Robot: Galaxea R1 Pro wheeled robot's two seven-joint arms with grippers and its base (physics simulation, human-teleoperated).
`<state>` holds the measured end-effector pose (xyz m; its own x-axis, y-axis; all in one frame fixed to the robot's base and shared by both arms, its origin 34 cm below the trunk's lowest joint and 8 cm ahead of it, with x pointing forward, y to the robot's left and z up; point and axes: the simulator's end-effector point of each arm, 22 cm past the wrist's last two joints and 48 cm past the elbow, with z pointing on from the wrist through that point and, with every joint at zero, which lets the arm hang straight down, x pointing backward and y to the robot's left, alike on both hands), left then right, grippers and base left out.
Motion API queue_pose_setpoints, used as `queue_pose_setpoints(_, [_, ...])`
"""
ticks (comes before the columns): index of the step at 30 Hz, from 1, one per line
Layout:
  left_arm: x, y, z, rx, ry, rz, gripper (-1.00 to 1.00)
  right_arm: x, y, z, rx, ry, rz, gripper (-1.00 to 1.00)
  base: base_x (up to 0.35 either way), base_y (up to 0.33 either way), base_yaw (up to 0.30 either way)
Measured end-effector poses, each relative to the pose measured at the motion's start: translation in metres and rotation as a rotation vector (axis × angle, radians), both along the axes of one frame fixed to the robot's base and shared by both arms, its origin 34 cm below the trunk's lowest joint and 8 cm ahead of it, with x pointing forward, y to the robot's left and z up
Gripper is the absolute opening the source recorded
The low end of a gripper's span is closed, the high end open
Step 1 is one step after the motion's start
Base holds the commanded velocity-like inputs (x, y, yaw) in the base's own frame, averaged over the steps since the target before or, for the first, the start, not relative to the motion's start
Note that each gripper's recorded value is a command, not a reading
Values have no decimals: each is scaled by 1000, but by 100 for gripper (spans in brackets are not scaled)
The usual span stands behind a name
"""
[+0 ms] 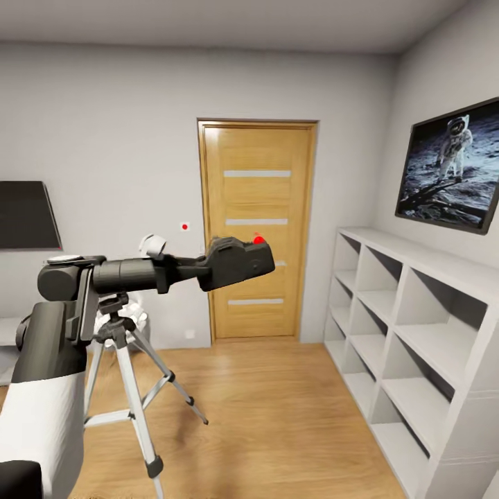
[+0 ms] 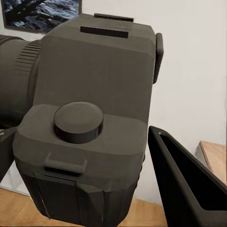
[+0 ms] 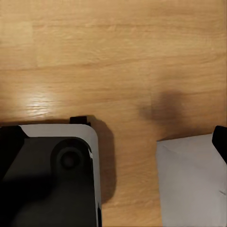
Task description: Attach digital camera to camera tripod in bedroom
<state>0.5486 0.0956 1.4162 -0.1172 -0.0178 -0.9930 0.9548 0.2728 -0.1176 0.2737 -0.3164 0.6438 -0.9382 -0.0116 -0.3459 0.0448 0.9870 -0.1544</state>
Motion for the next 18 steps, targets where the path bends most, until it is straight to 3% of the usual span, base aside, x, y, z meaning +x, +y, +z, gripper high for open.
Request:
queue_pose_setpoints(5, [-4,-14,-11,50,6,-27,-100,0,0,0,0,0,0,100,1,-1,58])
queue_pose_setpoints(12, [-5,-18,-1,60,-20,-28,-100,0,0,0,0,0,0,100,0,0,9])
queue_pose_setpoints(15, [5,-16,16,65,-55,14,-100,0,0,0,0,0,0,100,0,0,1])
queue_pose_setpoints(18, [42,-5,51,68,-91,143,-100,0,0,0,0,0,0,100,0,0,0])
